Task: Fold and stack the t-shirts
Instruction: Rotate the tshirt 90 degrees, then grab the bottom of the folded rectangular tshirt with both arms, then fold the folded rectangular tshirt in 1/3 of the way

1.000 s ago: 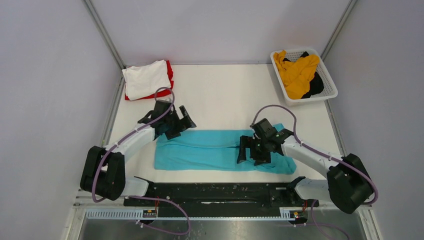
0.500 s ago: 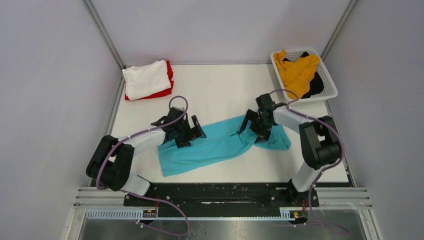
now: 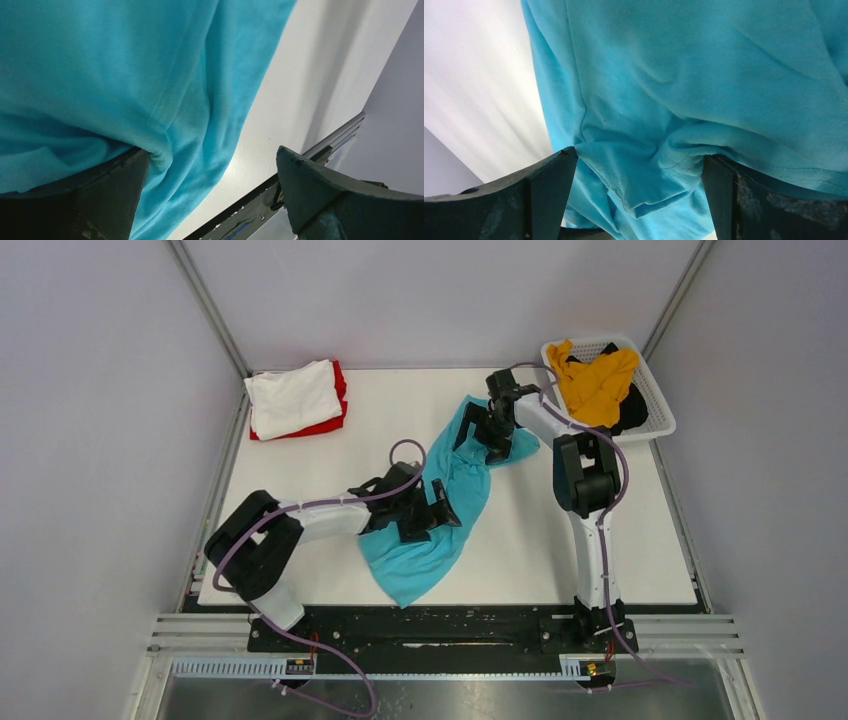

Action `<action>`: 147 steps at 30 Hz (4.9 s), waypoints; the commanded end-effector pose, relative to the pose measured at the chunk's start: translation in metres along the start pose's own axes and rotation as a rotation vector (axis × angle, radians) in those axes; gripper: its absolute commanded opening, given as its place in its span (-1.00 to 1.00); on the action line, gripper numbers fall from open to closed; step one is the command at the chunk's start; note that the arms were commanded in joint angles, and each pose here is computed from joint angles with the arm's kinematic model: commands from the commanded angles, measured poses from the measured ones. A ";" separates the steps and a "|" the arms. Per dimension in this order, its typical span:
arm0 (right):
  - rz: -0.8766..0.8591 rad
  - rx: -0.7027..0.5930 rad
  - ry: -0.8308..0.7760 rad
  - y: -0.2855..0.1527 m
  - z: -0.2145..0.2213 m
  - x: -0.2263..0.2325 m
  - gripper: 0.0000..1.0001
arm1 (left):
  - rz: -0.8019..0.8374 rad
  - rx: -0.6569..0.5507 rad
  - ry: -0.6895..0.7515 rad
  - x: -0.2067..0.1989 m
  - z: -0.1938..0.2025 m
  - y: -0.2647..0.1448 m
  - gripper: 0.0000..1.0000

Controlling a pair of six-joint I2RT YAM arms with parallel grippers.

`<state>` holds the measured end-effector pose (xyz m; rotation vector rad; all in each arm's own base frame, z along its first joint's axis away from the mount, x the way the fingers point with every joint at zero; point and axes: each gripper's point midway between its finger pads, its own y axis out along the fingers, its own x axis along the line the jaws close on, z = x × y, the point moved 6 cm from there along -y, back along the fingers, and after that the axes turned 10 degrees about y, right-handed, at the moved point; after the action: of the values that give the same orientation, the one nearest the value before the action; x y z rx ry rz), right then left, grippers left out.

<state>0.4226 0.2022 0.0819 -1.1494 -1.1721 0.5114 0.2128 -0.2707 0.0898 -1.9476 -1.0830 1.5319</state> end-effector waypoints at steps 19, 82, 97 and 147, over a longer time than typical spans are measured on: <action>0.014 -0.152 -0.320 -0.048 -0.045 0.063 0.99 | -0.065 -0.014 0.105 -0.007 0.040 -0.046 0.98; -0.119 0.168 -0.258 -0.075 0.260 -0.104 0.75 | -0.086 0.141 0.119 0.068 0.109 -0.069 -0.05; 0.033 0.183 -0.252 -0.066 0.285 -0.141 -0.16 | -0.084 0.189 0.122 0.074 0.121 -0.063 -1.00; -0.261 -0.151 -0.226 -0.090 0.110 -0.007 -1.00 | -0.154 -0.275 0.165 0.014 -0.111 -0.065 -1.00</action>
<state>0.2724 0.2043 0.1442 -1.0735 -1.5008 0.4119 0.2692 -0.2062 0.1477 -2.0023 -1.3466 1.2401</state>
